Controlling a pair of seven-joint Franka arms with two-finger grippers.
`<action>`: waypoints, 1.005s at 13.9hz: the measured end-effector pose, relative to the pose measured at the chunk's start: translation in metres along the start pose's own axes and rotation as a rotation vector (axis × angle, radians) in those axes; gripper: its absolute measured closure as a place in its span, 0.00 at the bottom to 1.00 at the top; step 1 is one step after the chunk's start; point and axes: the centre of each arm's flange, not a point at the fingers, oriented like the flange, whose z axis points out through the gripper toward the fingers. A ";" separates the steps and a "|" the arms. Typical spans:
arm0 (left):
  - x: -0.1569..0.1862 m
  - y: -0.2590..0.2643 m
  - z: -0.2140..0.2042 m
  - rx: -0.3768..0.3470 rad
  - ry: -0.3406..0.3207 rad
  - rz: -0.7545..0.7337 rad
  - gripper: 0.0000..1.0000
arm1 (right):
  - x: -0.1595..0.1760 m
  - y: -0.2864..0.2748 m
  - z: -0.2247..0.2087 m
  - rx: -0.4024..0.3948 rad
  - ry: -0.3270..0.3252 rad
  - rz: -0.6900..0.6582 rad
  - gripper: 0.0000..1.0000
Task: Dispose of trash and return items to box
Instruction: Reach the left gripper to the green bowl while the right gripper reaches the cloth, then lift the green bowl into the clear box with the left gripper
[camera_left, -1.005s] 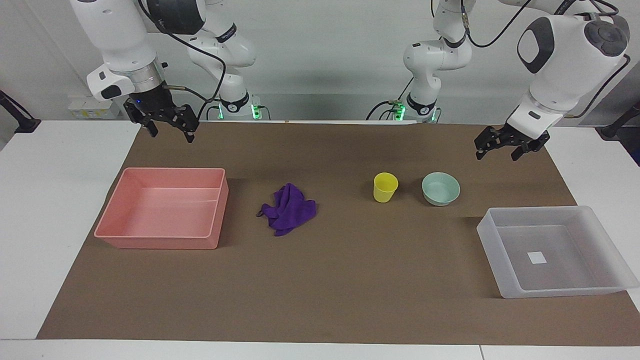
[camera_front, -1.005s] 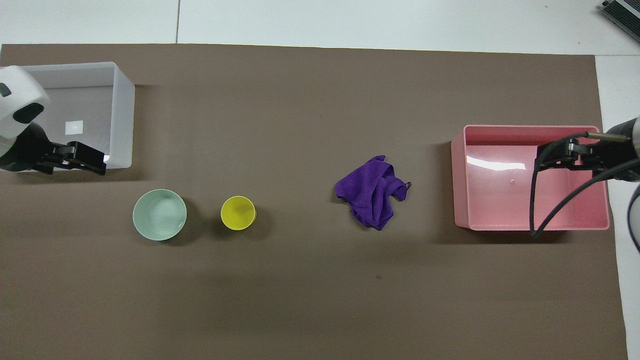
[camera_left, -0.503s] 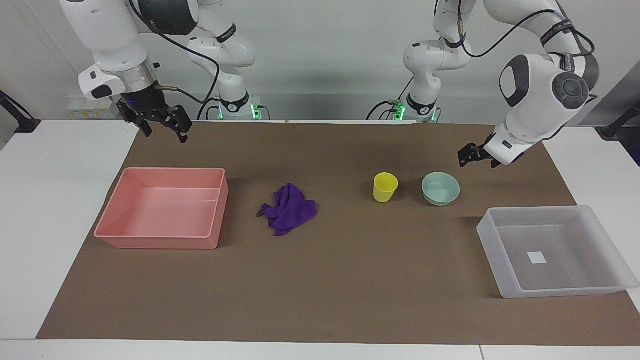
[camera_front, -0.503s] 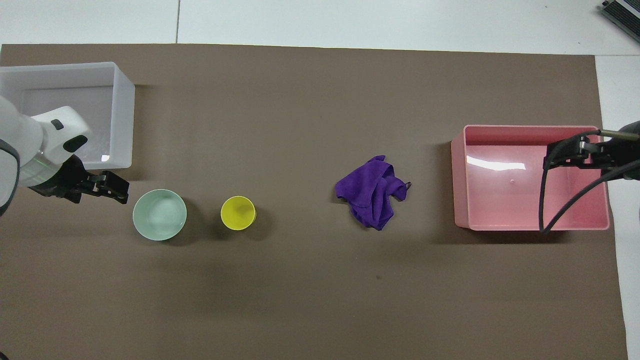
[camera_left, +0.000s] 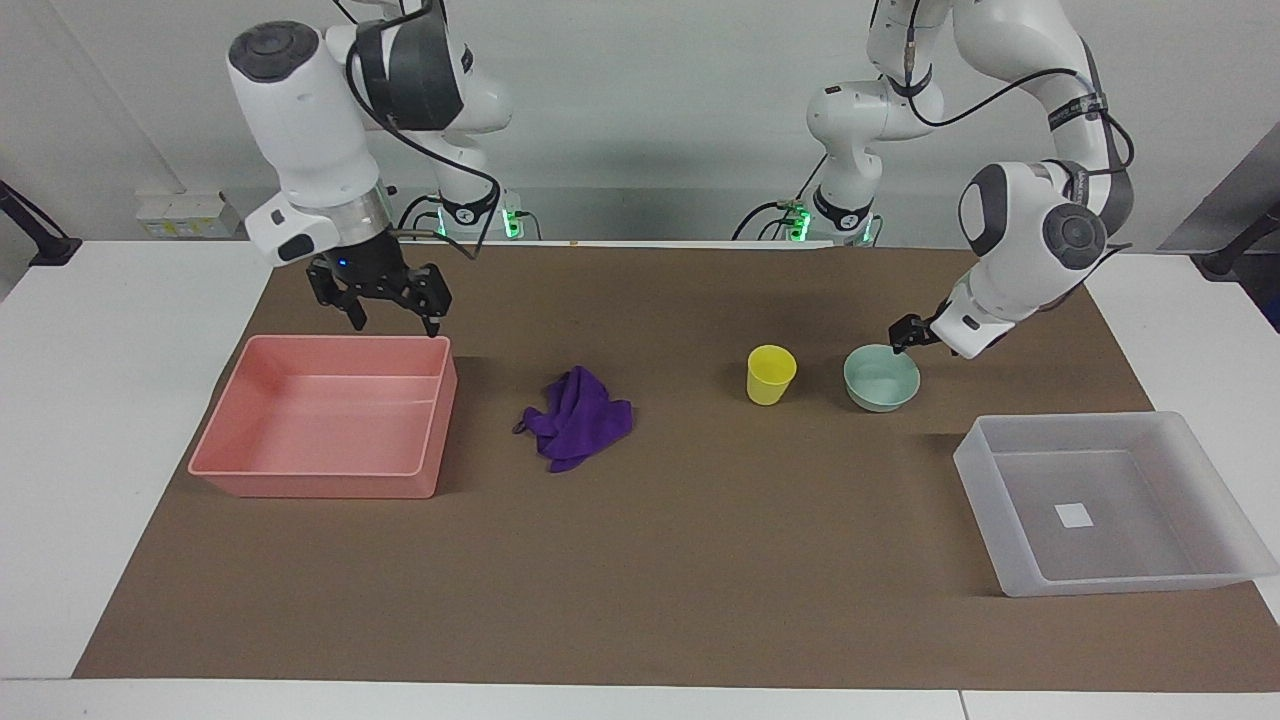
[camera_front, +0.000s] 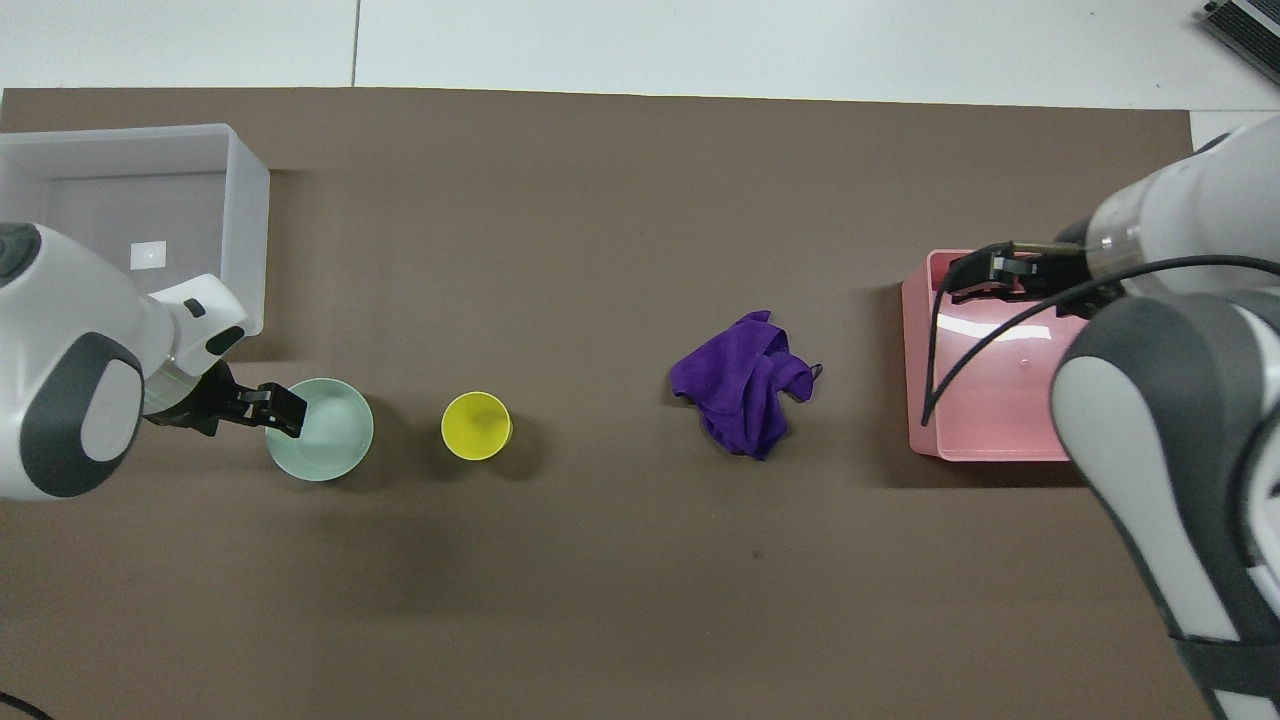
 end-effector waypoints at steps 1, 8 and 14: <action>-0.002 0.002 0.018 0.002 0.010 0.003 0.00 | 0.000 -0.017 0.020 0.004 0.002 0.007 0.00; 0.000 0.006 0.059 -0.001 -0.031 0.011 0.39 | -0.039 -0.111 0.124 0.035 0.020 0.085 0.00; 0.012 0.005 0.035 -0.003 -0.028 0.012 0.97 | -0.050 -0.153 0.188 0.046 0.007 0.088 0.00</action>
